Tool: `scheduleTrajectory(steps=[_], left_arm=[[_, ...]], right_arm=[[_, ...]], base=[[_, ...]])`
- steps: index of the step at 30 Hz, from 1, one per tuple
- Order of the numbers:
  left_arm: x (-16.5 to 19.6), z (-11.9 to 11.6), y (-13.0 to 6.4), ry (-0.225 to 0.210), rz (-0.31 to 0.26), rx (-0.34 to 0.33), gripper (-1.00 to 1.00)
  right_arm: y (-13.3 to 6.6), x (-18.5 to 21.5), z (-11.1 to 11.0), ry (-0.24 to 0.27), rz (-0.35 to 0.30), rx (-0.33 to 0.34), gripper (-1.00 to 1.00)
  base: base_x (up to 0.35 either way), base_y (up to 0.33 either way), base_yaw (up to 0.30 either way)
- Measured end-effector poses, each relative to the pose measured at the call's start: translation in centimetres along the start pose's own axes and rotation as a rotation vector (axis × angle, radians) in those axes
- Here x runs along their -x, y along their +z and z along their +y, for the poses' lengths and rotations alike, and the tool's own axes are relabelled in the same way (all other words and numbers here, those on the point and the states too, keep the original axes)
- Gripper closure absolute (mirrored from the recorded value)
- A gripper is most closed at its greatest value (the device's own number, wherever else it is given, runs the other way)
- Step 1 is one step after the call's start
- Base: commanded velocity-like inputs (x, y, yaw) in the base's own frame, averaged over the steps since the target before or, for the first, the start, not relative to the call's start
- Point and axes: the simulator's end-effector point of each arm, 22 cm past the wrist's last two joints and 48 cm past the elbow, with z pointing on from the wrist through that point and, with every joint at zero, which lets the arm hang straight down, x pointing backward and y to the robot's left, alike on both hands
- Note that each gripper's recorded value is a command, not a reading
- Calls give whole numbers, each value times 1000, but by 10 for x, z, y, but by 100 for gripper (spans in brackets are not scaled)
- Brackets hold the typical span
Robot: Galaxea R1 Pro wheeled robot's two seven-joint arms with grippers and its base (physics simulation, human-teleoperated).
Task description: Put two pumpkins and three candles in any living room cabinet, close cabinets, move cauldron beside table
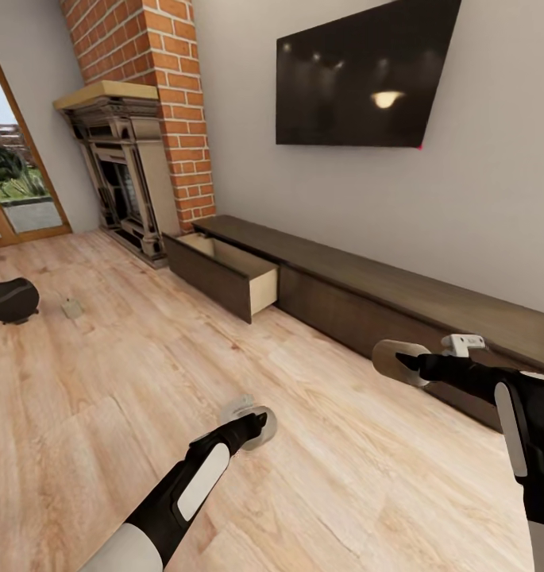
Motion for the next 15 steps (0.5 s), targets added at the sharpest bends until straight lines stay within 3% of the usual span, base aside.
scheduleTrajectory(steps=[15], left_arm=[[1, 1, 0, -5, 0, 0, 100]], right_arm=[[1, -1, 2, -2, 2, 4, 100]], base=[[339, 2, 0]])
